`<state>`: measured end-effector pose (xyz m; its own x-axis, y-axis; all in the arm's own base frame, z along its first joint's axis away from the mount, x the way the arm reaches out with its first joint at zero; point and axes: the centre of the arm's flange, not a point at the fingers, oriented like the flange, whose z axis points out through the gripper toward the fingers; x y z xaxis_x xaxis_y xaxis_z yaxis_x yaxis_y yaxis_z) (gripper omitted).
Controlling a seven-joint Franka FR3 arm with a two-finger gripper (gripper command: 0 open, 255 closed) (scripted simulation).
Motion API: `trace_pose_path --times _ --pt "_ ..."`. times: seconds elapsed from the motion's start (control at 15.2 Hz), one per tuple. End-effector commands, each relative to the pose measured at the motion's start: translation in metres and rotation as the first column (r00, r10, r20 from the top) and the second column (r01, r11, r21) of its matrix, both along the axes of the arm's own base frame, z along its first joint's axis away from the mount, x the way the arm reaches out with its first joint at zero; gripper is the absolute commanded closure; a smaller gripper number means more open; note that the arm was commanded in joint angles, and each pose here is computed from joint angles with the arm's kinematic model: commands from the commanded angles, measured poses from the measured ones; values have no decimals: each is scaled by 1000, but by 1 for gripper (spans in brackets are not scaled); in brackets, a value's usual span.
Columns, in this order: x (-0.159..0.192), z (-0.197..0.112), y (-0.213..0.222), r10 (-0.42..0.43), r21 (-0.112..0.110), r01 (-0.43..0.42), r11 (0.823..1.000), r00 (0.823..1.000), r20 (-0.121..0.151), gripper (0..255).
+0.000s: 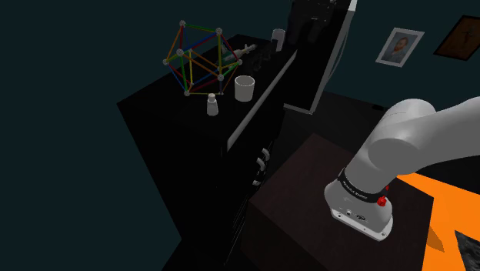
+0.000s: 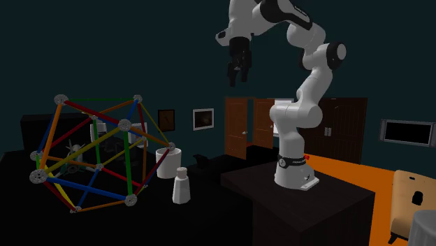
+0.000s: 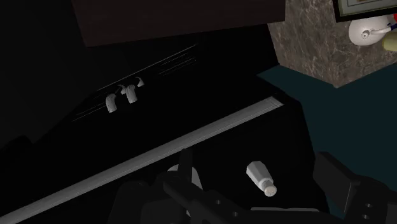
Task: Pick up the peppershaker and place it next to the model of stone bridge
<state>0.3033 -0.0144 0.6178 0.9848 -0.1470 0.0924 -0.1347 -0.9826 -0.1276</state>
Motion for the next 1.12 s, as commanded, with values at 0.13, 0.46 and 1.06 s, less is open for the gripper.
trace_pose_path --times 0.13,0.46,1.06 --pt "18 -15 13 1 -18 -1 1000 1000 4 0" --pt "63 -54 45 3 -63 -2 998 1000 15 0" --pt "146 -126 99 8 -143 -2 990 999 35 0"
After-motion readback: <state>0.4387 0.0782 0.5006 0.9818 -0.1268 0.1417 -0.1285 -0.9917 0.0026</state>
